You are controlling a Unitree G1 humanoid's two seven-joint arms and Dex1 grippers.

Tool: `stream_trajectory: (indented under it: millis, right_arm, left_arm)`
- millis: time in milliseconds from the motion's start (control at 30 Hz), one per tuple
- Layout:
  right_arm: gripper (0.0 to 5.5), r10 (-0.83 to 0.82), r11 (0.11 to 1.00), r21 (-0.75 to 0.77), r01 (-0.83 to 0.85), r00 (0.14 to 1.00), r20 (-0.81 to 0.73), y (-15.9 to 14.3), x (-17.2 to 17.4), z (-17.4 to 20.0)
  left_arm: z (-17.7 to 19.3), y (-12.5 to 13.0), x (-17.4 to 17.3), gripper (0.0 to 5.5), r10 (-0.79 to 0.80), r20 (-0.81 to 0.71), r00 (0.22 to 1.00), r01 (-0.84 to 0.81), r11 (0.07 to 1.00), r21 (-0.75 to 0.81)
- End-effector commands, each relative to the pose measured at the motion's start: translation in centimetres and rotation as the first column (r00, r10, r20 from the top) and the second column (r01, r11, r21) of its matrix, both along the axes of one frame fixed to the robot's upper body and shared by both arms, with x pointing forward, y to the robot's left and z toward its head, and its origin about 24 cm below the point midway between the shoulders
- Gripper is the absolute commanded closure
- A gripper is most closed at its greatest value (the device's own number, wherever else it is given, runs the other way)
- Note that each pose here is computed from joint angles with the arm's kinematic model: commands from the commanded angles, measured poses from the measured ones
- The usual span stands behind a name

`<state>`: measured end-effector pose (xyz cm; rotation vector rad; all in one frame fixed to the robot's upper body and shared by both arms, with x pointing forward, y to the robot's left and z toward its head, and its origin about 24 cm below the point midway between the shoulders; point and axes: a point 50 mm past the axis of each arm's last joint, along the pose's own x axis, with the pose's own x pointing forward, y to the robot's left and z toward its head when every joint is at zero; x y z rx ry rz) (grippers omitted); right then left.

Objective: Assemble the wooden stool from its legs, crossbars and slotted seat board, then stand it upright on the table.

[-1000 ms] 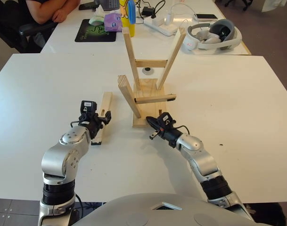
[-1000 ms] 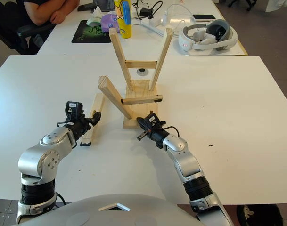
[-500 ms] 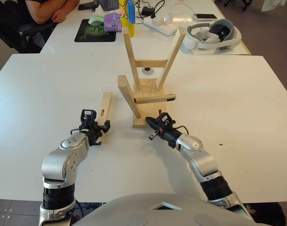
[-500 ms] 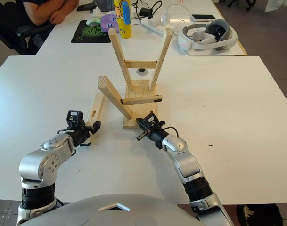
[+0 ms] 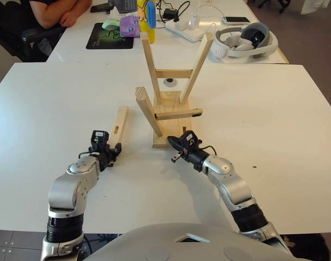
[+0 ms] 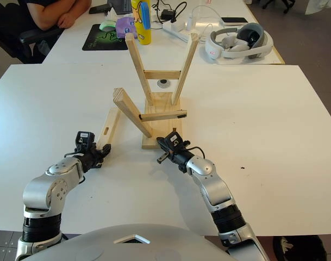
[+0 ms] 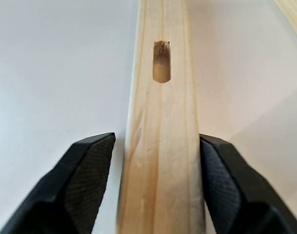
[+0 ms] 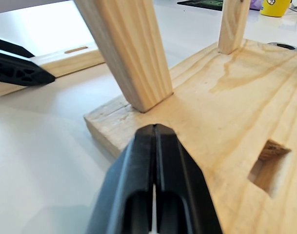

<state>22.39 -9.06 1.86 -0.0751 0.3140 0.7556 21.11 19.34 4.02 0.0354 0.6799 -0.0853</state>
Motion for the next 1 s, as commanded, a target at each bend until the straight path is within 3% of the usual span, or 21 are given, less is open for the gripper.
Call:
stream_trajectory:
  millis: [33, 200, 400, 533, 600, 667, 800, 1000]
  right_arm:
    - [5.50, -0.004, 0.998, -0.061, -0.004, 0.993, -0.119, -0.5, -0.9, -2.1]
    - [5.50, 0.000, 0.999, -0.043, -0.004, 0.996, -0.085, -0.5, -0.9, -1.3]
    - [4.56, 0.040, 0.998, 0.044, -0.040, 0.999, -0.012, -0.3, -0.5, 2.1]
    - [3.94, 0.205, 0.970, 0.145, -0.194, 0.976, -0.069, -0.9, -2.3, 5.4]
    - [3.58, 0.306, 0.935, 0.226, -0.274, 0.945, -0.118, -2.0, -3.7, 7.2]
    - [3.32, 0.432, 0.867, 0.331, -0.373, 0.893, -0.125, -3.3, -4.9, 9.8]
    - [2.71, 0.558, 0.729, 0.464, -0.503, 0.829, 0.023, -5.7, -4.8, 15.7]
    - [1.71, 0.395, 0.686, 0.559, -0.466, 0.884, 0.251, -7.9, -0.5, 22.1]
  left_arm:
    - [-1.7, 0.4, -0.7, 3.26, 0.012, -0.091, 0.996, -0.013, 1.000, -0.012]
    - [-1.5, 0.6, -0.3, 3.43, 0.018, -0.050, 0.999, -0.019, 1.000, -0.017]
    - [0.9, 2.8, 2.4, 3.43, 0.082, 0.145, 0.986, -0.087, 0.996, 0.024]
    - [5.6, 5.0, 5.4, 3.43, 0.070, 0.389, 0.919, -0.076, 0.997, 0.001]
    - [8.1, 6.0, 6.5, 3.43, -0.014, 0.477, 0.879, -0.029, 0.996, 0.084]
    - [10.6, 7.4, 7.4, 3.43, -0.019, 0.538, 0.843, -0.005, 0.999, 0.044]
    - [17.3, 6.3, 7.9, 3.43, -0.209, 0.724, 0.658, 0.352, 0.935, -0.050]
    - [26.6, 4.1, 6.3, 3.43, -0.441, 0.822, 0.361, 0.719, 0.693, 0.056]
